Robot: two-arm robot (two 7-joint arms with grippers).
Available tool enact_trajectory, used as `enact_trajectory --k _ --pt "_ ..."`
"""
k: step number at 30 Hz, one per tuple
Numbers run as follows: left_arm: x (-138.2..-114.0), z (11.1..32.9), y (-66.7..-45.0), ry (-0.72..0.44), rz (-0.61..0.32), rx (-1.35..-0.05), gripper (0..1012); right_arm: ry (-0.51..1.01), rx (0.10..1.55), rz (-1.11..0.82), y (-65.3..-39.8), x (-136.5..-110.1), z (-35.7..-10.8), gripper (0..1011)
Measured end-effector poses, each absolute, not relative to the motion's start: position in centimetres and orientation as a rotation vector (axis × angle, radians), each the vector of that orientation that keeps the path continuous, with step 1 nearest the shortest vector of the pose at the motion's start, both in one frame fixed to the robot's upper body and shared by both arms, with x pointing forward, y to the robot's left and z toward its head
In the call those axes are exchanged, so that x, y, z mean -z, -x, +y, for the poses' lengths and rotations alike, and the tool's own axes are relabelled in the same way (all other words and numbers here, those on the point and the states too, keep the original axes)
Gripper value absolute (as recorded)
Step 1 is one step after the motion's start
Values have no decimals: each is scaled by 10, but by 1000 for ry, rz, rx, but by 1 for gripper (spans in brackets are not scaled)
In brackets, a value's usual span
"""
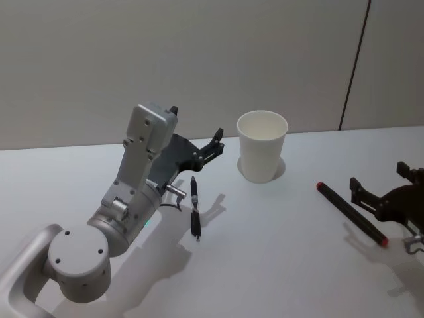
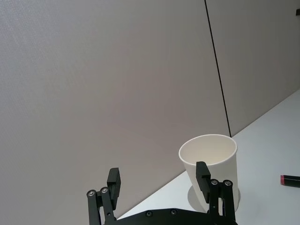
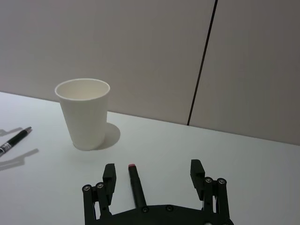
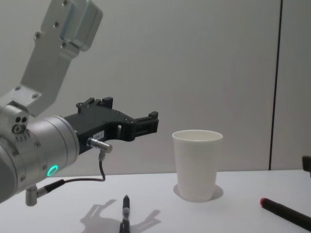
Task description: Place the pen into the pen holder.
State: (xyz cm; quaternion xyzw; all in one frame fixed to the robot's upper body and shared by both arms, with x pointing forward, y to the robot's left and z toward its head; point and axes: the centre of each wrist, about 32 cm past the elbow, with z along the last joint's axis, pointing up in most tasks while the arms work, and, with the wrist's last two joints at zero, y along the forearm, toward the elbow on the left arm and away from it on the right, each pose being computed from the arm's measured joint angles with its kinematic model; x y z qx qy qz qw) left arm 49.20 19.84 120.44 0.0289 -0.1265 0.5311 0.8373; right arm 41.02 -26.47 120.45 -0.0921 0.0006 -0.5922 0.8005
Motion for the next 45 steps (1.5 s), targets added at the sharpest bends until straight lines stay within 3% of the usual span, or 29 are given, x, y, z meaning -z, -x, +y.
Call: enact_trajectory --k 21,45 --pt "-1204 198 -492 -61 -268 -1124 1001 387 1248 102 -443 -1210 -251 1001" --pt "-1204 198 -492 -61 -268 -1124 1001 491 1276 206 -455 -1203 -236 1002"
